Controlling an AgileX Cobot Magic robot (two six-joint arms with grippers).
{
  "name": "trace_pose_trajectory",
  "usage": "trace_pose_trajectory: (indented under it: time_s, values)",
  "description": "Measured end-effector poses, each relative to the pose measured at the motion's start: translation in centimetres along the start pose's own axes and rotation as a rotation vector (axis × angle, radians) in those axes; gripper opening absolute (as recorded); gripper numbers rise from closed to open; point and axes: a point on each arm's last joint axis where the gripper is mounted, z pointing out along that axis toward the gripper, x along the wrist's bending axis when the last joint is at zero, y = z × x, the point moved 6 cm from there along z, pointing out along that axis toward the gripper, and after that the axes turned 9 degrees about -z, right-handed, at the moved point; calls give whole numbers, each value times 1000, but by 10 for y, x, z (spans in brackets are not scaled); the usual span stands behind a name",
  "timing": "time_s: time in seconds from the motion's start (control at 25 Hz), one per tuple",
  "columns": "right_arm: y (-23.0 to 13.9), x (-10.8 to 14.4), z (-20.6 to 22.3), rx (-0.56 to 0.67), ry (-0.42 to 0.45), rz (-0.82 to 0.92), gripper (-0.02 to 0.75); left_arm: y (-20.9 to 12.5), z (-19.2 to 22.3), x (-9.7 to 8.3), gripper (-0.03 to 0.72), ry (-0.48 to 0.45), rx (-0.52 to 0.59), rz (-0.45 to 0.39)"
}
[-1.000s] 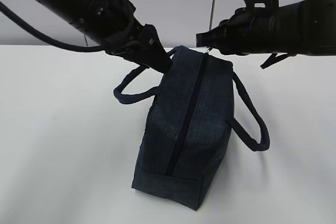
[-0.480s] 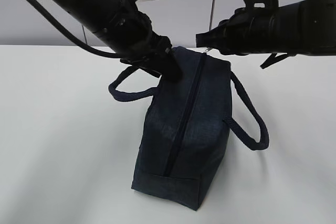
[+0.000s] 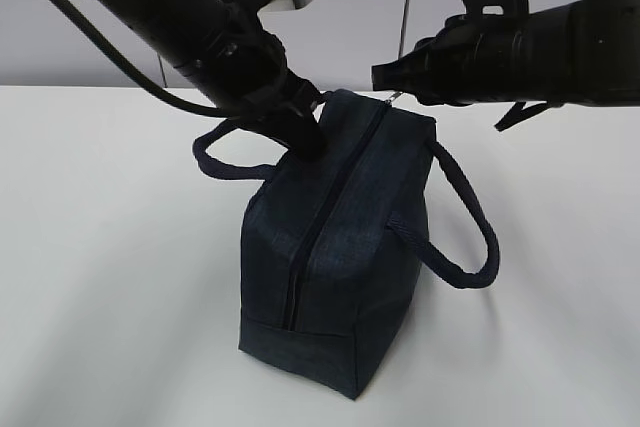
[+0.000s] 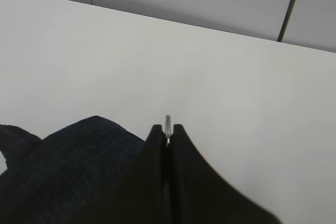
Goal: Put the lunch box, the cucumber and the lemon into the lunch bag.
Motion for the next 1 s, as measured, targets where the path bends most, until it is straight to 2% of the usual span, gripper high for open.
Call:
trace_pose_trajectory:
  time_s: [0.56, 1.0]
  values:
    - [5, 0, 0, -12, 1, -24, 0, -8, -16, -7, -5, 2, 53, 64]
    - [5, -1, 0, -15, 5, -24, 0, -13, -27, -15, -5, -9, 78, 83]
